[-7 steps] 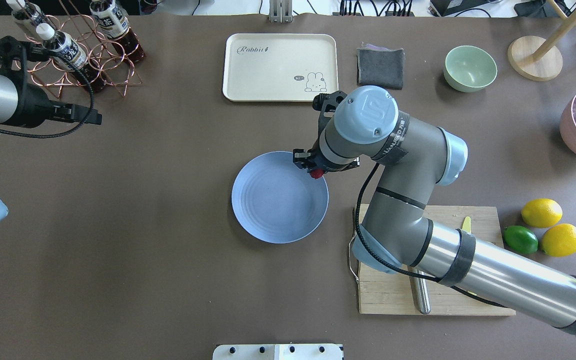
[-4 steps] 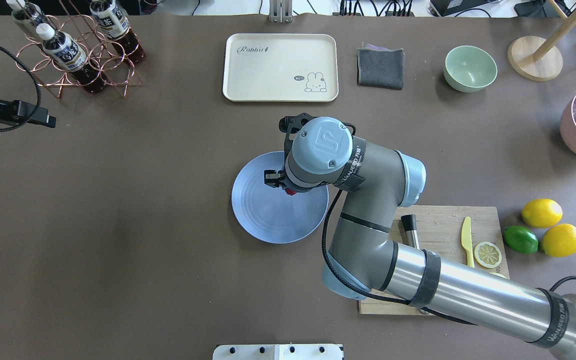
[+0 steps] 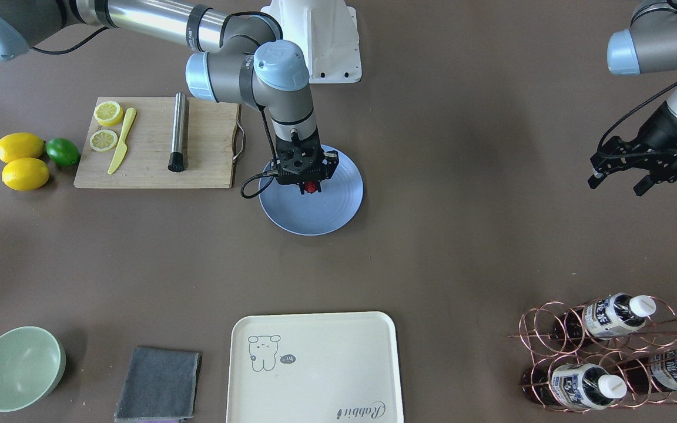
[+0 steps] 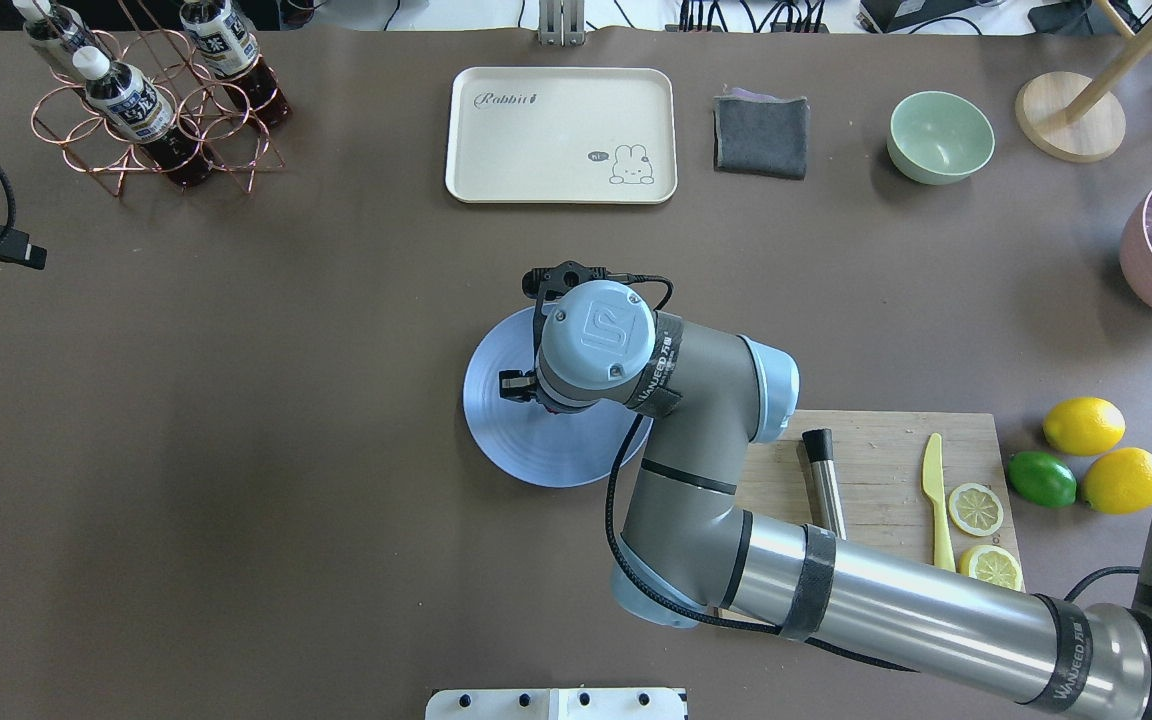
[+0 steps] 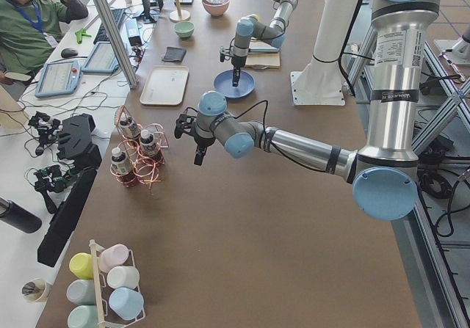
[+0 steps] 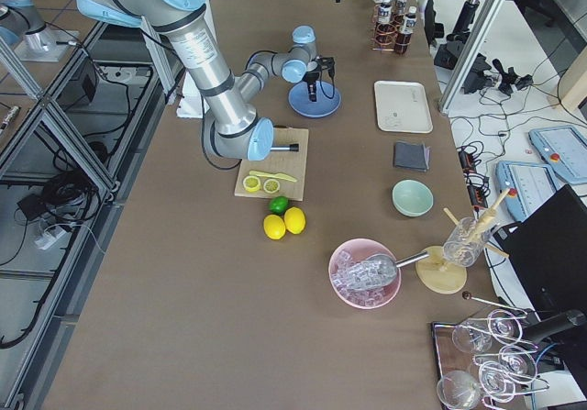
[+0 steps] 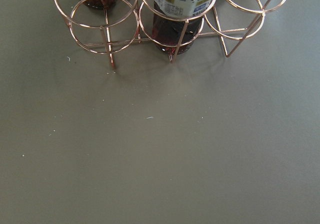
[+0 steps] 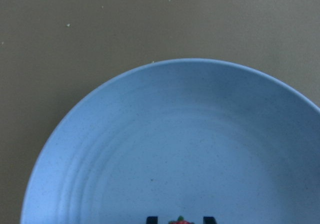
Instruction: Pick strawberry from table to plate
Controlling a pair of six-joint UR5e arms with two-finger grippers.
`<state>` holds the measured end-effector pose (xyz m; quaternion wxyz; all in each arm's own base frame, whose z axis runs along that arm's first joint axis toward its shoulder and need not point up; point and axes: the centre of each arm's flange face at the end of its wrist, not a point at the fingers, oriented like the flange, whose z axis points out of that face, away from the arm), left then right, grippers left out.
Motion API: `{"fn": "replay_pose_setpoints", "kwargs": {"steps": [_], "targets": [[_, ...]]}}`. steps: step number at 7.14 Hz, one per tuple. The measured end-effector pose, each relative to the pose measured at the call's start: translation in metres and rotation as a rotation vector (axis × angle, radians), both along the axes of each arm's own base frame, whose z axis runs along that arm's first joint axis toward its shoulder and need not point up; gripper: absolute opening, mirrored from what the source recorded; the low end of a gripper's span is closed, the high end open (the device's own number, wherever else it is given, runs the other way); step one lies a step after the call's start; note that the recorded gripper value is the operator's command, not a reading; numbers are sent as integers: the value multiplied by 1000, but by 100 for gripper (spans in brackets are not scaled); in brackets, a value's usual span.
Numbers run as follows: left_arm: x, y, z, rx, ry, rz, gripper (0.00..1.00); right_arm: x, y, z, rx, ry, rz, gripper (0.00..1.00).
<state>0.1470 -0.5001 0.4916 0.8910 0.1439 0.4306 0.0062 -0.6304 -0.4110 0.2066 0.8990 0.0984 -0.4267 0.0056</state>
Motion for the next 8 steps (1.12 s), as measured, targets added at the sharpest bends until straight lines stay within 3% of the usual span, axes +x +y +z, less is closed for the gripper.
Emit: {"fn": "replay_pose_setpoints", "kwargs": {"steps": [1,2,6,8], "targets": [[-2,-1,3,-4,-3,-3,98,-4,3,2,4,7,1,72],[-3,-1,4,-6,-4,-4,98,-6,3,5,8,14,5,99],[-4,-1,4,-9,3,1,98,15,-2,-16,6,-18,15,100],[-19,-5,11,2,-37,22,98,72,-31,-28,-50,11,18,100]]}}
